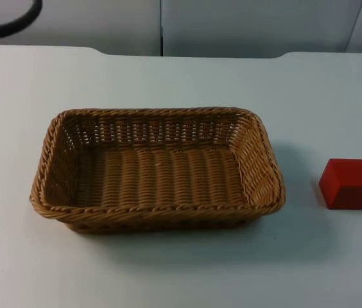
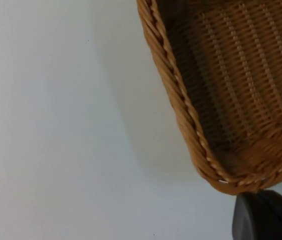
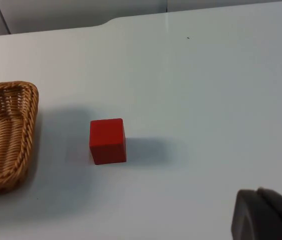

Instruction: Pick up the basket with the left hand and place the cube into the basket with the right hand.

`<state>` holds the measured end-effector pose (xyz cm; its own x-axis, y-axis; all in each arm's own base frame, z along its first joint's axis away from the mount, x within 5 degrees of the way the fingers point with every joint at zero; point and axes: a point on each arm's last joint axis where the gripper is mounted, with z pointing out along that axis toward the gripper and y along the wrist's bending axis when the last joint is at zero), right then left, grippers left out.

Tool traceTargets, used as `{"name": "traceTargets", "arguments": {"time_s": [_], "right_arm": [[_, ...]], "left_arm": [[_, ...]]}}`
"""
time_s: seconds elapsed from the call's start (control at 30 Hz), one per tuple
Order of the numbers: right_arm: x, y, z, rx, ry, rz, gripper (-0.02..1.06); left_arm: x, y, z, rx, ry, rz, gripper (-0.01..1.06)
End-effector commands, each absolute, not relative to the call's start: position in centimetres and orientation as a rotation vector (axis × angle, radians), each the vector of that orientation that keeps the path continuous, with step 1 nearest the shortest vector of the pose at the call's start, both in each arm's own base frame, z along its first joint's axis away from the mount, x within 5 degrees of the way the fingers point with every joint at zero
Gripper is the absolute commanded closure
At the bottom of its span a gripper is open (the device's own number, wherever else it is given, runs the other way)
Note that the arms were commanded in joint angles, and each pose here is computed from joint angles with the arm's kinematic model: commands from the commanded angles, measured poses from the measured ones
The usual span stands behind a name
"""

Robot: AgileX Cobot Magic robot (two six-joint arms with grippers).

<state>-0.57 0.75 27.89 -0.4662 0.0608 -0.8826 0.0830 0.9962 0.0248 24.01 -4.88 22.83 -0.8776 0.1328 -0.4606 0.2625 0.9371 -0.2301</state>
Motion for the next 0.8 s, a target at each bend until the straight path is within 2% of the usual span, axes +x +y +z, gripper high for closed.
{"name": "traceTargets", "arguments": {"time_s": [0.0,0.07,0.1,0.13,0.17,0.27,0.3,0.37,0.77], "right_arm": [[-0.6,0.8,27.8,0.099,2.051,-0.023,1.05],[-0.6,0.8,27.8,0.099,2.051,-0.023,1.05],[-0.6,0.8,27.8,0.099,2.051,-0.023,1.05],[-0.6,0.8,27.8,0.099,2.051,-0.023,1.05],[-0.6,0.8,27.8,0.099,2.051,-0.023,1.05],[-0.6,0.8,27.8,0.099,2.051,-0.023,1.05],[-0.6,0.8,27.8,0.099,2.051,-0.023,1.05],[-0.6,0.8,27.8,0.099,2.051,-0.023,1.05],[-0.6,0.8,27.8,0.099,2.051,-0.023,1.05]], "left_arm": [[24.5,-5.1,22.6,0.275,2.64,-0.407,1.05],[25.2,-5.1,21.8,0.263,2.642,-0.391,1.01],[25.8,-5.1,21.5,0.249,2.634,-0.381,0.92],[25.8,-5.1,21.5,0.249,2.634,-0.381,0.92],[26.2,-5.1,21.3,0.253,2.637,-0.377,0.84],[27.8,-5.6,20.7,0.168,2.653,-0.45,0.52],[27.8,-5.6,20.7,0.168,2.653,-0.45,0.52],[29.1,-6.0,20.1,0.123,2.666,-0.494,0.42],[32.0,-6.1,16.8,0.225,2.681,-0.41,0.43]]}}
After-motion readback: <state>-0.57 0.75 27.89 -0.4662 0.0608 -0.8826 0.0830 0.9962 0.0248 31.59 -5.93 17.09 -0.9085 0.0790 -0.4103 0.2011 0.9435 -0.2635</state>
